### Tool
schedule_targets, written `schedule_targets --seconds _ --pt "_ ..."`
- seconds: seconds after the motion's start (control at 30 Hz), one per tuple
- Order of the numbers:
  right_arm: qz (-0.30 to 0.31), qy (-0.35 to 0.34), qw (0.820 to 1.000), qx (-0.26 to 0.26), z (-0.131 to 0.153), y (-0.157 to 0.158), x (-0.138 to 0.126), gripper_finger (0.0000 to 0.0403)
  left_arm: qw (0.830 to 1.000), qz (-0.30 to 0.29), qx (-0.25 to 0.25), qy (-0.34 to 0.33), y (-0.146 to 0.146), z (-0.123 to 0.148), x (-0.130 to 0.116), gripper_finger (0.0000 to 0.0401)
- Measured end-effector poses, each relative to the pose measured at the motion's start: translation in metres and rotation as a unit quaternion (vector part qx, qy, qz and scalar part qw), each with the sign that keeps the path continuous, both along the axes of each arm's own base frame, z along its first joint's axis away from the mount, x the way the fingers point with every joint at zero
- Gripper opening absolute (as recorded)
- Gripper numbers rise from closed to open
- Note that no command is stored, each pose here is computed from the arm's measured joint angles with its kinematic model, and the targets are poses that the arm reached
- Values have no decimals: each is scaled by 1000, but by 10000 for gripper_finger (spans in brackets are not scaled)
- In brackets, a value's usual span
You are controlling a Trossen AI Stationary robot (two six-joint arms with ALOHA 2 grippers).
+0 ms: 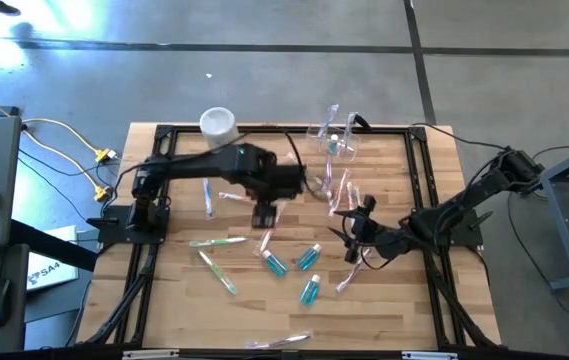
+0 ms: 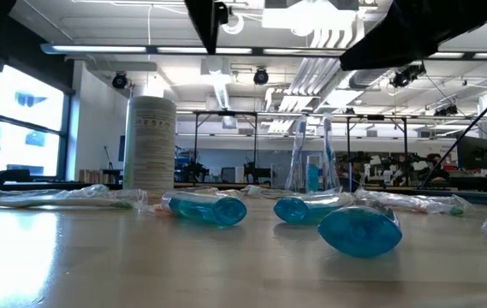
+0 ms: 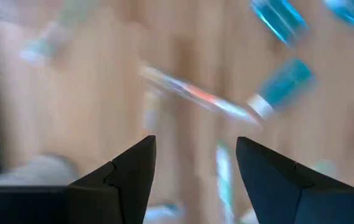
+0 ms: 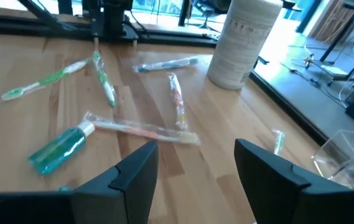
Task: Pick & Place toothbrushing station
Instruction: Put the blue mouthwash into the transparent organizer
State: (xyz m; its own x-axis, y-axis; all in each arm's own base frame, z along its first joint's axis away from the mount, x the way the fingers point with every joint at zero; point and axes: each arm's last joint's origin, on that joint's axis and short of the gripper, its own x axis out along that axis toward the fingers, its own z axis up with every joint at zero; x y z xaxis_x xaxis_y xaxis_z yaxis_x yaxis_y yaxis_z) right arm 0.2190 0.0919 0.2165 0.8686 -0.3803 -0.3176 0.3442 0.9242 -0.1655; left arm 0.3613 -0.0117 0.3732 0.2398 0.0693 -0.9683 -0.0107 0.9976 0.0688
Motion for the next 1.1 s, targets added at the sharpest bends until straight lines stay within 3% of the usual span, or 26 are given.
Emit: schedule_targets --seconds 0.2,0.37,0.47,0.6,0.93,1.1 --pt "-7 5 1000 1 -1 -4 1 203 995 -27 -8 97 -9 -58 5 216" --pt "5 9 1000 8 -2 -3 1 203 979 -136 -60 140 -31 -104 1 216" --pt "5 10 1000 7 -2 -4 1 203 968 -203 -75 128 -48 -129 1 216" --pt "5 11 1000 7 -2 -4 1 203 961 -249 -67 102 -58 -151 2 216" --pt "6 12 1000 4 -2 -4 1 203 944 -311 -115 -2 -48 -172 15 216" --pt "5 12 1000 1 -2 -4 1 203 938 -313 -146 -24 -33 -182 16 216"
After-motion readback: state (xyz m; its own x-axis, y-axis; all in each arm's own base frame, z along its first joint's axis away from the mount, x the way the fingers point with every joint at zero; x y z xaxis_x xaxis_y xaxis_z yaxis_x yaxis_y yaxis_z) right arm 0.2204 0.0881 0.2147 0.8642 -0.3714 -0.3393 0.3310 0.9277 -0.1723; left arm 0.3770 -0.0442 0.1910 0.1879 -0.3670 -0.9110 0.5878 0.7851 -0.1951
